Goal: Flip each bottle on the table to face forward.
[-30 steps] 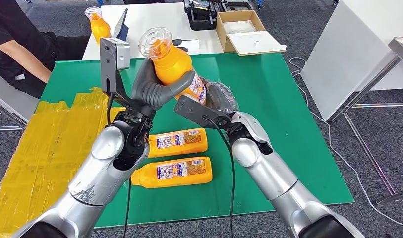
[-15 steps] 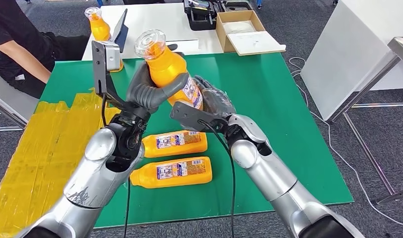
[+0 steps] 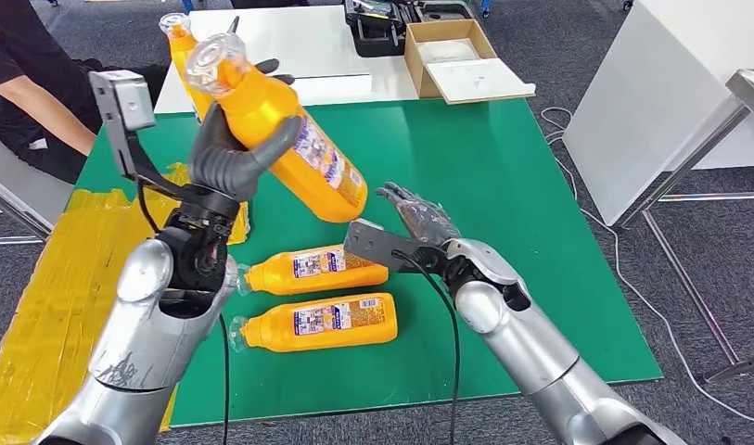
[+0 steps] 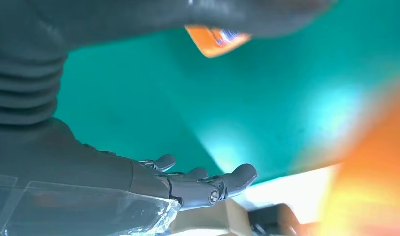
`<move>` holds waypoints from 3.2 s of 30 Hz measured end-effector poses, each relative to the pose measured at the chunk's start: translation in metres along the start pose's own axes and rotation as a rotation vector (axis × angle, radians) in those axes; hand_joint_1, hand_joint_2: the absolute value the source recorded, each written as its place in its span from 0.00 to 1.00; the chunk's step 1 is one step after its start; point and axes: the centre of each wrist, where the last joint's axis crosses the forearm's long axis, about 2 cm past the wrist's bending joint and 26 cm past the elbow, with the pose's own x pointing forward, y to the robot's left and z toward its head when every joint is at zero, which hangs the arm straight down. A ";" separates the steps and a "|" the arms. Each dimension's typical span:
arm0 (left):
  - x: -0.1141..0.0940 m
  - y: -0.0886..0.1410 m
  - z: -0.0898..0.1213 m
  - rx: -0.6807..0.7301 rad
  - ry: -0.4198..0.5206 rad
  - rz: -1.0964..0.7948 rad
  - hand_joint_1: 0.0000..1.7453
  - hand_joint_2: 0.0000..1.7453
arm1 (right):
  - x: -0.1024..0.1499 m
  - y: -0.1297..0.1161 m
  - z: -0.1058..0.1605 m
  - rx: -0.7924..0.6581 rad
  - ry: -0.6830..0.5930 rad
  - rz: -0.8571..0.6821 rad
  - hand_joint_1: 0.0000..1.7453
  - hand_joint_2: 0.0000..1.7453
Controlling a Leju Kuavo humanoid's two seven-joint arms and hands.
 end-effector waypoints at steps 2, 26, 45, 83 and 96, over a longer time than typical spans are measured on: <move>0.004 0.019 0.004 0.040 -0.021 -0.012 1.00 1.00 | -0.012 -0.001 0.009 0.000 0.012 -0.010 0.00 0.00; 0.045 0.196 0.067 0.506 -0.054 -1.150 1.00 1.00 | -0.114 -0.083 0.147 -0.279 -0.013 -0.022 0.00 0.00; 0.002 0.198 0.067 0.256 0.173 -1.587 1.00 1.00 | -0.123 -0.107 0.152 -0.272 -0.041 -0.044 0.00 0.00; -0.128 0.222 0.114 0.041 0.686 -1.492 0.00 0.00 | -0.098 -0.088 0.108 -0.115 -0.118 -0.048 0.00 0.00; -0.057 0.204 0.084 0.520 0.194 -0.699 0.00 0.00 | -0.076 -0.054 0.117 -0.081 -0.243 0.018 0.00 1.00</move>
